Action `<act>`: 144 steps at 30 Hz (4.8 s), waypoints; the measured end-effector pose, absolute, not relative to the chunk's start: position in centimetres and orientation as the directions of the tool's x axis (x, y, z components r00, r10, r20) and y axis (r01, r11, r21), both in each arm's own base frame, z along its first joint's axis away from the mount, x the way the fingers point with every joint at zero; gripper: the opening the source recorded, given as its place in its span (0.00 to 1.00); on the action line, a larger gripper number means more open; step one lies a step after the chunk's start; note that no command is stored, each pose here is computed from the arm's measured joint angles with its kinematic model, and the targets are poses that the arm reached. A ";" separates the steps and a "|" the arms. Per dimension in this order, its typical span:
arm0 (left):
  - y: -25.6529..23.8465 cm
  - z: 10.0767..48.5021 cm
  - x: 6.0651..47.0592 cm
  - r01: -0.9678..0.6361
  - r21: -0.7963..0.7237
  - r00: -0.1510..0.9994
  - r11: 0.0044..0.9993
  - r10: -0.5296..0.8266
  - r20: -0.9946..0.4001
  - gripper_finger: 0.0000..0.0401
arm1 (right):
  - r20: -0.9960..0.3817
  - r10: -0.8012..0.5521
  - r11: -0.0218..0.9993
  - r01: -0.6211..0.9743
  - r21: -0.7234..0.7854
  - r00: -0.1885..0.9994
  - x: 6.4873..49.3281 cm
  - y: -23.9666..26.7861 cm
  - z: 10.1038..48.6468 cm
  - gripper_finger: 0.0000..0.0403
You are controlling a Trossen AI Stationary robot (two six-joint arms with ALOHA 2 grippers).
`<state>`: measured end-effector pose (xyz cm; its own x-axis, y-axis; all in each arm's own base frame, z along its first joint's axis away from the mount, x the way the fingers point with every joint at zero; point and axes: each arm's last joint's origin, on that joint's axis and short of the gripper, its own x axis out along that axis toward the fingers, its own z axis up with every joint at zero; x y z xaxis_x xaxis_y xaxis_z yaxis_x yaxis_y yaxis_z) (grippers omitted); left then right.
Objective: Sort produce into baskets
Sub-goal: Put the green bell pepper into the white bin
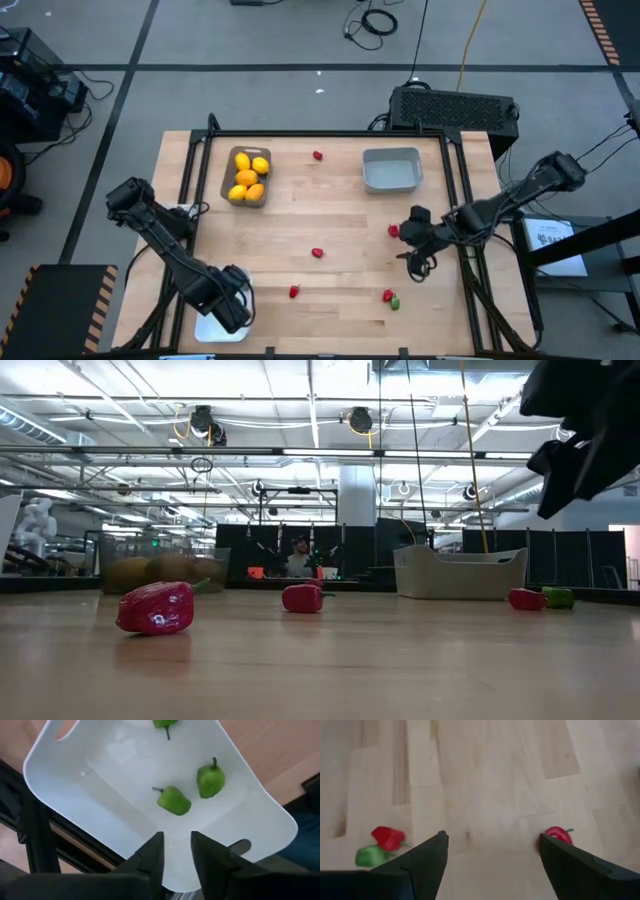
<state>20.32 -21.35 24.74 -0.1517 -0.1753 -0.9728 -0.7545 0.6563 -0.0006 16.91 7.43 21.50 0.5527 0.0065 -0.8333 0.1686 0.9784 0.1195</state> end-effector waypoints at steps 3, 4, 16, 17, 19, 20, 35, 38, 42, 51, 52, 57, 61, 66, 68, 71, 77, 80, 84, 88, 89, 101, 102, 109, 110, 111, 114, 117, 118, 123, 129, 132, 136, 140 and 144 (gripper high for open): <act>-21.1 24.7 20.7 -0.764 -0.008 -0.143 0.645 -0.182 -0.973 0.30 | -0.830 0.019 0.981 0.151 0.124 0.557 16.8 7.8 21.5 0.74; -21.0 24.8 20.9 -0.768 -0.018 -0.134 0.640 -0.187 -0.973 0.31 | -0.828 0.023 0.980 0.150 0.129 0.560 16.8 7.9 21.5 0.74; -19.1 26.5 28.2 -0.488 -0.366 0.537 0.793 -0.058 -0.841 0.27 | -0.800 0.053 0.971 0.156 0.180 0.597 17.0 8.4 21.8 0.74; -18.8 26.8 29.3 -0.438 -0.369 0.615 0.820 -0.026 -0.788 0.27 | -0.800 0.053 0.969 0.163 0.186 0.597 17.0 8.4 21.8 0.74; -18.2 27.1 31.7 -0.349 -0.341 0.746 0.873 0.039 -0.665 0.27 | -0.801 0.056 0.965 0.175 0.198 0.596 17.0 8.4 21.8 0.74; -18.0 27.1 33.0 -0.297 -0.319 0.795 0.900 0.048 -0.605 0.27 | -0.801 0.058 0.962 0.180 0.203 0.595 16.9 8.5 21.8 0.74; -17.7 18.8 47.7 0.240 -0.131 0.951 0.962 -0.260 -0.167 0.46 | -0.803 0.098 0.946 0.195 0.258 0.588 15.2 10.9 21.7 0.74; -18.9 17.9 50.0 0.273 -0.114 0.923 0.955 -0.294 -0.249 0.55 | -0.802 0.102 0.944 0.198 0.265 0.589 15.1 11.1 21.7 0.74; -19.6 16.2 52.2 0.267 -0.014 0.879 0.964 -0.249 -0.406 0.63 | -0.801 0.104 0.940 0.206 0.274 0.590 15.1 11.2 21.7 0.74; -20.6 15.4 54.6 0.291 0.045 0.896 0.956 -0.256 -0.362 0.64 | -0.802 0.104 0.947 0.189 0.261 0.589 15.1 11.2 21.7 0.74; -20.5 15.0 54.7 0.289 0.046 0.894 0.956 -0.252 -0.369 0.64 | -0.802 0.105 0.947 0.186 0.260 0.589 15.0 11.2 21.7 0.74; -20.2 13.6 54.8 0.279 0.051 0.884 0.959 -0.236 -0.404 0.64 | -0.802 0.107 0.954 0.167 0.250 0.588 15.1 11.2 21.7 0.74; -20.2 12.7 54.7 0.257 0.067 0.871 0.964 -0.201 -0.449 0.64 | -0.802 0.108 0.956 0.161 0.247 0.587 15.1 11.2 21.7 0.74; -19.8 12.4 54.8 0.244 0.066 0.868 0.968 -0.187 -0.460 0.64 | -0.799 0.111 0.959 0.149 0.243 0.591 15.1 11.2 21.7 0.74; -19.5 12.3 54.8 0.239 0.065 0.862 0.969 -0.181 -0.474 0.64 | -0.799 0.111 0.959 0.148 0.243 0.591 15.1 11.2 21.7 0.74; -19.4 11.9 54.8 0.240 0.066 0.854 0.969 -0.178 -0.489 0.64 | -0.799 0.111 0.959 0.147 0.242 0.591 15.1 11.2 21.7 0.74; -19.4 11.7 54.7 0.243 0.066 0.842 0.968 -0.177 -0.510 0.64 | -0.799 0.111 0.959 0.148 0.243 0.591 15.1 11.2 21.7 0.74; -19.4 11.4 54.5 0.241 0.059 0.835 0.969 -0.177 -0.520 0.64 | -0.799 0.111 0.959 0.148 0.243 0.591 15.1 11.2 21.7 0.74; -19.4 11.3 54.5 0.235 0.016 0.828 0.972 -0.191 -0.527 0.64 | -0.798 0.112 0.958 0.149 0.244 0.592 15.1 11.2 21.7 0.74; -19.4 10.9 54.6 0.235 0.011 0.827 0.972 -0.194 -0.527 0.64 | -0.797 0.112 0.958 0.148 0.245 0.593 15.1 11.2 21.7 0.74; -19.4 10.6 54.5 0.236 -0.001 0.823 0.972 -0.200 -0.531 0.64 | -0.797 0.112 0.958 0.148 0.245 0.593 15.1 11.2 21.7 0.74; -19.3 9.9 54.7 0.237 -0.054 0.821 0.970 -0.230 -0.522 0.64 | -0.797 0.112 0.958 0.148 0.245 0.593 15.1 11.2 21.7 0.74; -19.3 9.9 54.7 0.237 -0.054 0.821 0.970 -0.230 -0.522 0.64 | -0.797 0.112 0.958 0.148 0.245 0.593 15.1 11.2 21.7 0.74; -19.4 10.1 54.8 0.239 -0.056 0.829 0.970 -0.233 -0.509 0.64 | -0.798 0.112 0.959 0.146 0.243 0.593 15.1 11.2 21.7 0.74; -19.4 10.1 54.8 0.238 -0.056 0.829 0.970 -0.233 -0.509 0.64 | -0.798 0.112 0.959 0.146 0.243 0.593 15.1 11.2 21.7 0.74; -19.4 10.1 54.8 0.238 -0.056 0.829 0.970 -0.233 -0.509 0.64 | -0.798 0.112 0.959 0.146 0.243 0.593 15.1 11.2 21.7 0.74; -19.4 10.1 54.8 0.238 -0.056 0.829 0.970 -0.233 -0.508 0.63 | -0.798 0.112 0.959 0.146 0.243 0.592 15.1 11.2 21.7 0.74; -19.4 10.1 54.8 0.238 -0.056 0.829 0.970 -0.233 -0.509 0.59 | -0.798 0.112 0.959 0.146 0.243 0.592 15.1 11.2 21.7 0.74; -19.4 10.1 54.8 0.238 -0.056 0.829 0.970 -0.233 -0.509 0.58 | -0.798 0.112 0.959 0.146 0.243 0.592 15.1 11.2 21.7 0.74; -19.4 10.1 54.8 0.238 -0.057 0.829 0.969 -0.234 -0.508 0.51 | -0.798 0.112 0.959 0.146 0.242 0.593 15.1 11.2 21.7 0.74; -19.4 10.1 54.8 0.239 -0.058 0.829 0.969 -0.234 -0.508 0.47 | -0.798 0.111 0.959 0.146 0.242 0.593 15.1 11.2 21.7 0.74; -19.4 10.1 54.8 0.236 -0.055 0.830 0.970 -0.230 -0.508 0.45 | -0.798 0.111 0.959 0.146 0.242 0.593 15.1 11.2 21.7 0.74; -19.3 10.2 54.9 0.227 -0.049 0.834 0.973 -0.220 -0.506 0.45 | -0.798 0.111 0.960 0.145 0.241 0.592 15.1 11.2 21.7 0.74; -19.4 11.2 55.2 0.226 -0.050 0.849 0.973 -0.222 -0.480 0.44 | -0.798 0.110 0.960 0.143 0.239 0.592 15.1 11.2 21.7 0.74; -19.6 12.7 55.6 0.230 -0.049 0.868 0.972 -0.228 -0.441 0.44 | -0.798 0.111 0.960 0.143 0.239 0.592 15.1 11.2 21.7 0.74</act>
